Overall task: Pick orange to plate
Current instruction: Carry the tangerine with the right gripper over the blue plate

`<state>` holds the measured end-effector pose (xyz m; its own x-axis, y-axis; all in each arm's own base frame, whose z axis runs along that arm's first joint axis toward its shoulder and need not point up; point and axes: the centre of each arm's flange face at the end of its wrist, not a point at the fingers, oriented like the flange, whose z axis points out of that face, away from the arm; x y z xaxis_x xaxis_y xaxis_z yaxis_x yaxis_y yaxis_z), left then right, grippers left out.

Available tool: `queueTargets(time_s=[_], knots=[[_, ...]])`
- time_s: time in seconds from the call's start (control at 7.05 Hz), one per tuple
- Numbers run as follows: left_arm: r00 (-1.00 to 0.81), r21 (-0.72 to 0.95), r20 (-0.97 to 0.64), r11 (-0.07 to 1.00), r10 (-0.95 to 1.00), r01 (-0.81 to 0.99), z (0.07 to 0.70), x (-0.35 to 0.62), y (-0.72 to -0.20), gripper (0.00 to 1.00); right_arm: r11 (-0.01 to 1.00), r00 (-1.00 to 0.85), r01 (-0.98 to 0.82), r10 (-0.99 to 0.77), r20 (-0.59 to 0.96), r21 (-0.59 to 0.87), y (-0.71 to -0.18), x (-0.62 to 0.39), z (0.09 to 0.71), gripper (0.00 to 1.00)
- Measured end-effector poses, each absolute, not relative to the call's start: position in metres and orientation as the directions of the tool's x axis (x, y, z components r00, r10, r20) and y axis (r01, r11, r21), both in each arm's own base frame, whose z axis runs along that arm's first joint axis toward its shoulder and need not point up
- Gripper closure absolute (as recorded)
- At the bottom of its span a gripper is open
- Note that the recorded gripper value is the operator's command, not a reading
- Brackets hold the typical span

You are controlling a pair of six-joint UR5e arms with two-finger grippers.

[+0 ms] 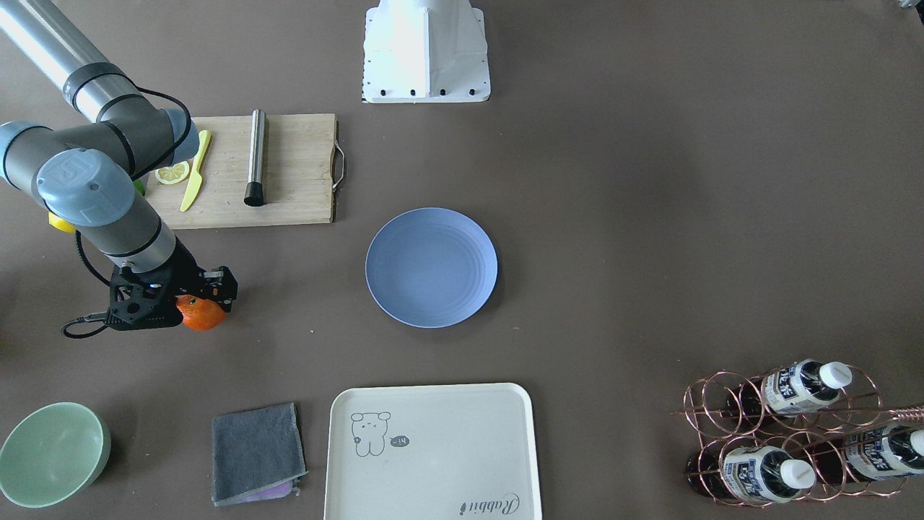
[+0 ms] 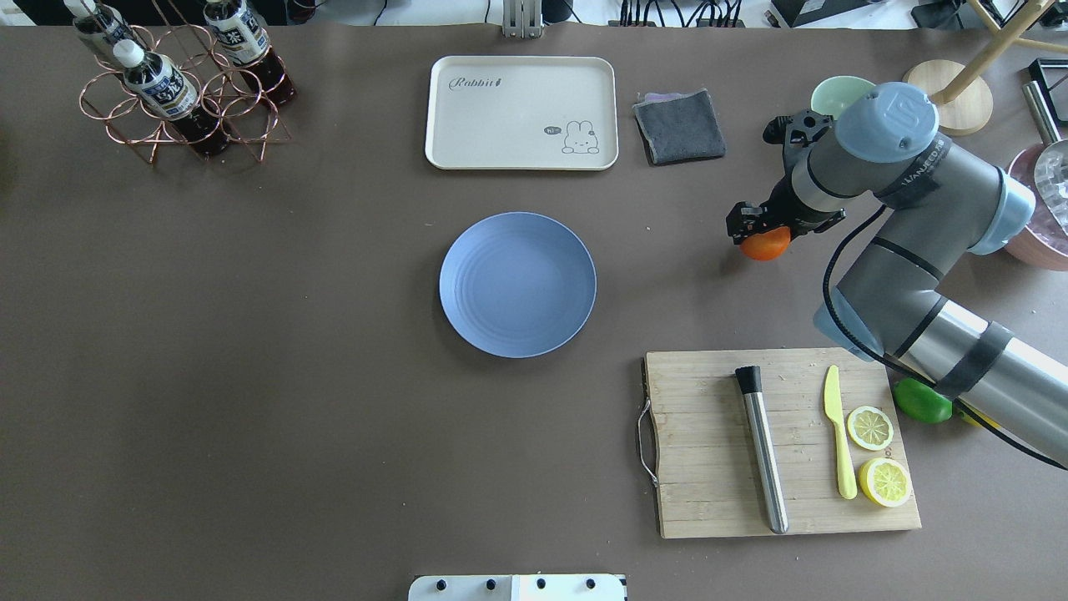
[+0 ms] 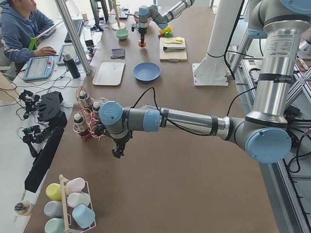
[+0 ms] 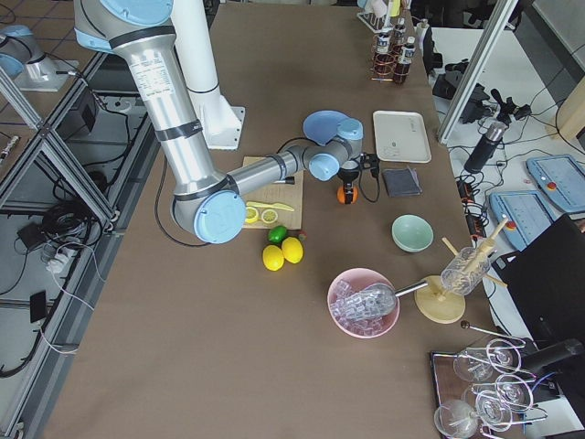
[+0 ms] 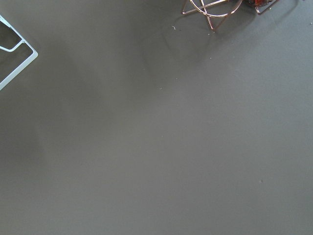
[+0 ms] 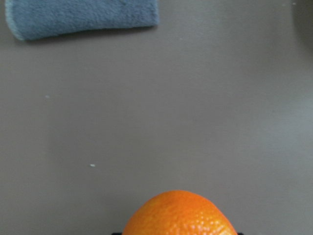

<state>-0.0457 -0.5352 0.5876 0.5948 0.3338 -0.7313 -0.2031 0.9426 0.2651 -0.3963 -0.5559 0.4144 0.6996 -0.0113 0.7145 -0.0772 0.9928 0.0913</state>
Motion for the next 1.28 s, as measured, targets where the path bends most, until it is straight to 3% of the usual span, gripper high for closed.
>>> queueTargets(time_s=[0.57, 1.28], knots=[[0.596, 0.262, -0.732, 0.944, 0.331, -0.202, 0.59, -0.046, -0.534, 0.02, 0.976, 0.698, -0.212, 0.18, 0.693, -0.041, -0.526, -0.535, 0.244, 1.0], [0.595, 0.277, -0.727, 0.94, 0.342, -0.202, 0.603, -0.047, -0.521, 0.02, 0.969, 0.707, -0.244, 0.213, 0.675, -0.051, -0.472, -0.633, 0.198, 1.0]])
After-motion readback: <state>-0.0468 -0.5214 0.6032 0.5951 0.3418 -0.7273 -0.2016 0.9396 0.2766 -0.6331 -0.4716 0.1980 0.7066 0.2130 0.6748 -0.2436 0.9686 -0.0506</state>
